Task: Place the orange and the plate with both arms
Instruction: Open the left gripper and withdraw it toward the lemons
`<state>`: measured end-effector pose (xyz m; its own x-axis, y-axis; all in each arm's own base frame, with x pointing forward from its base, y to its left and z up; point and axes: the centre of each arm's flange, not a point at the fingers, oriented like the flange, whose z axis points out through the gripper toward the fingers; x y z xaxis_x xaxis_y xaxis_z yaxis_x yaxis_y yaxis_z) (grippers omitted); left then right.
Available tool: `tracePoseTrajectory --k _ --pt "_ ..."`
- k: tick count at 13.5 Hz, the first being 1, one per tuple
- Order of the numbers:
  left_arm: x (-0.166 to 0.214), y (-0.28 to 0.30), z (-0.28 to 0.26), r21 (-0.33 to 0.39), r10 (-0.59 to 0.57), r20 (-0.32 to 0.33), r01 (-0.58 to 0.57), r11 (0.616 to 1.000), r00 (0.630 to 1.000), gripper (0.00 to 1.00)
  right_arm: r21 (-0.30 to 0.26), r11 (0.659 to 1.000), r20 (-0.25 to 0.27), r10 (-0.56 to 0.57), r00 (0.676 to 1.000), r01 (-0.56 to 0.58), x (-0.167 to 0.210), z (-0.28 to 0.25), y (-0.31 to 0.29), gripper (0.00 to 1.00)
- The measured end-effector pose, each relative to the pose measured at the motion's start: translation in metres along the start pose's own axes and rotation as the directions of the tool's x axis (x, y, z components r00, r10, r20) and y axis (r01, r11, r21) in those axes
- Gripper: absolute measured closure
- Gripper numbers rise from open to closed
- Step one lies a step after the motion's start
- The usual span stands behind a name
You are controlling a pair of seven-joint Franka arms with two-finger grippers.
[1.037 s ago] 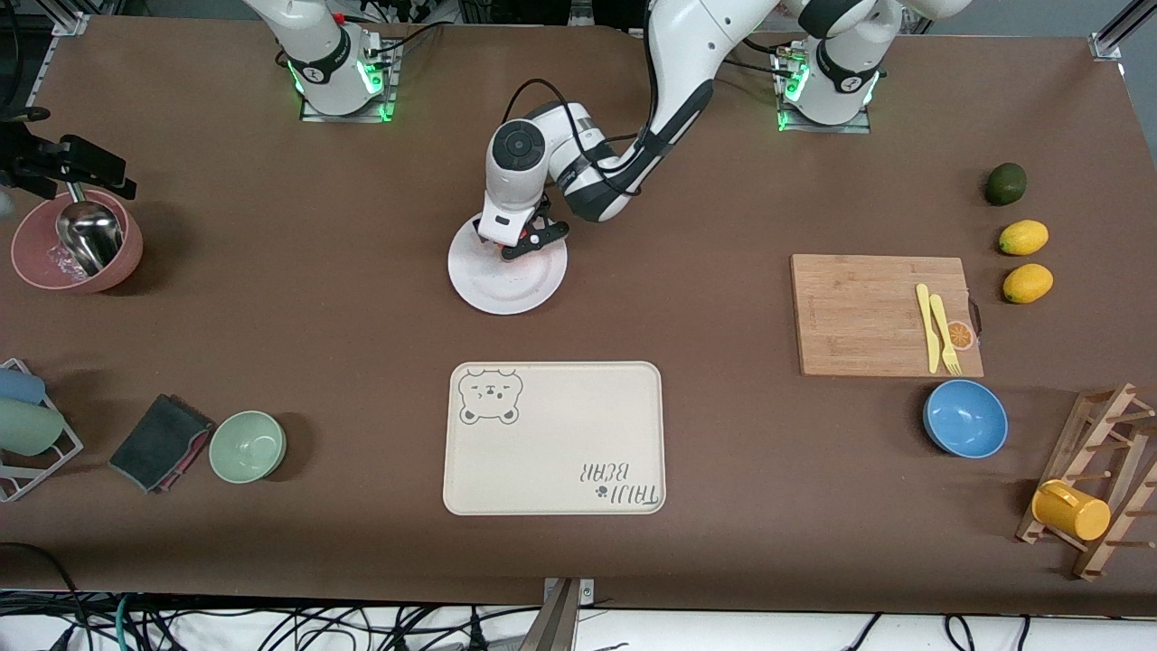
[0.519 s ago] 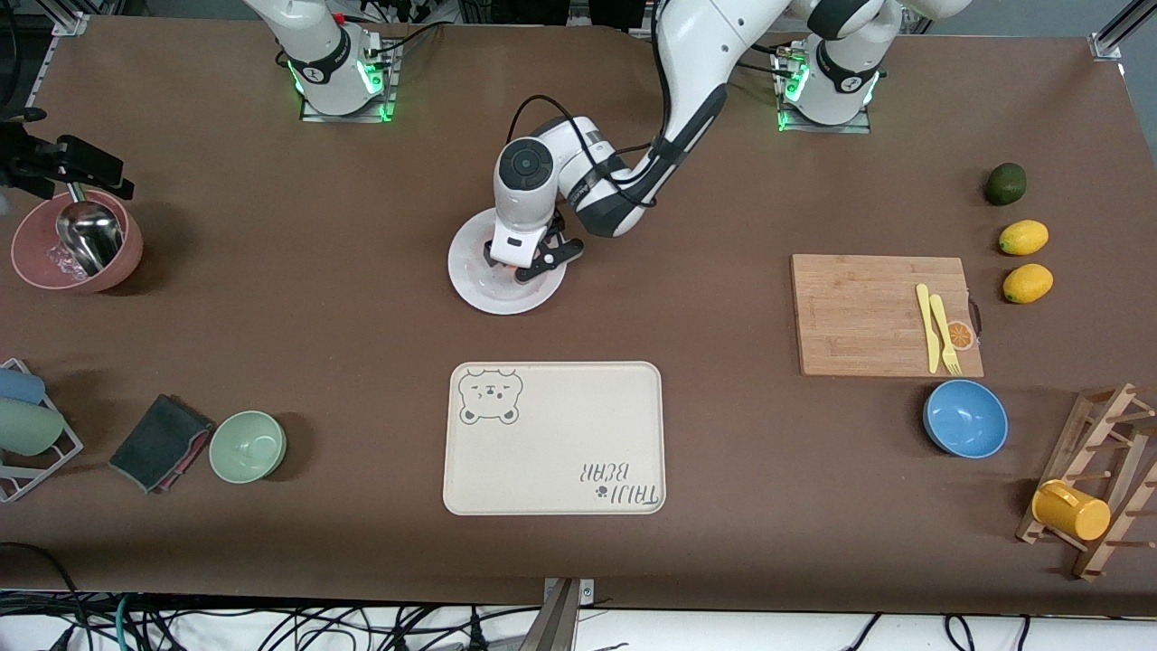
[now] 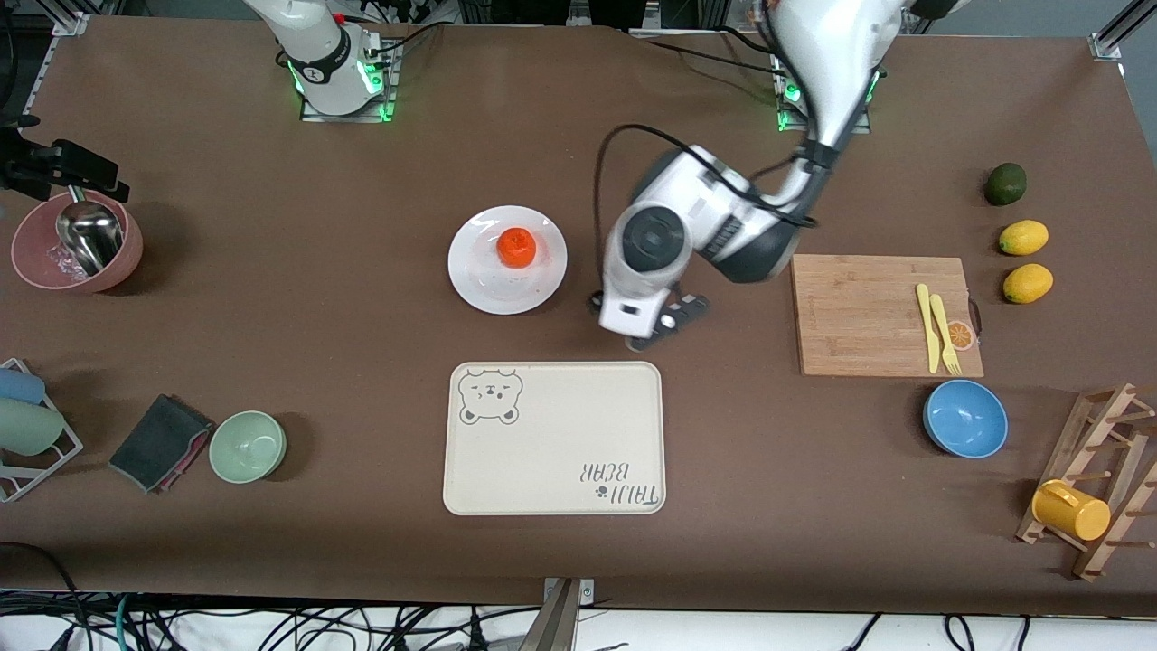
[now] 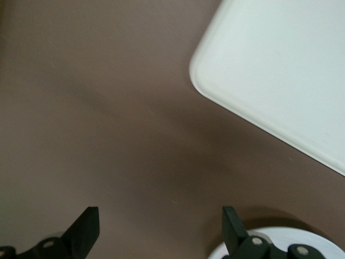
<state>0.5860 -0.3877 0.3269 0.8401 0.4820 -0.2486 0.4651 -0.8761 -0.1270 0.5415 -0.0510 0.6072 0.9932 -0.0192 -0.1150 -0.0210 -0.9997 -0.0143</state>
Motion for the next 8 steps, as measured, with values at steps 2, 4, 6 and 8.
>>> tracePoseTrajectory --k 2,4,6,8 --pt "0.063 -0.049 -0.013 0.014 0.103 0.044 -0.103 0.995 0.994 0.00 0.001 1.000 0.003 0.010 1.000 -0.010 0.001 0.001 0.006 0.00" --pt "0.123 -0.109 -0.029 -0.001 0.225 0.083 -0.226 0.974 0.971 0.00 0.002 1.000 0.006 0.011 1.000 -0.011 0.002 0.003 0.006 0.00" --pt "0.174 -0.173 -0.050 -0.038 0.309 0.085 -0.306 0.951 0.947 0.00 0.002 1.000 0.018 0.007 1.000 -0.007 0.006 0.009 0.004 0.00" --pt "0.199 -0.224 -0.071 -0.016 0.362 0.079 -0.362 0.932 0.929 0.00 0.002 1.000 0.033 0.002 0.999 -0.002 0.010 0.016 0.002 0.00"
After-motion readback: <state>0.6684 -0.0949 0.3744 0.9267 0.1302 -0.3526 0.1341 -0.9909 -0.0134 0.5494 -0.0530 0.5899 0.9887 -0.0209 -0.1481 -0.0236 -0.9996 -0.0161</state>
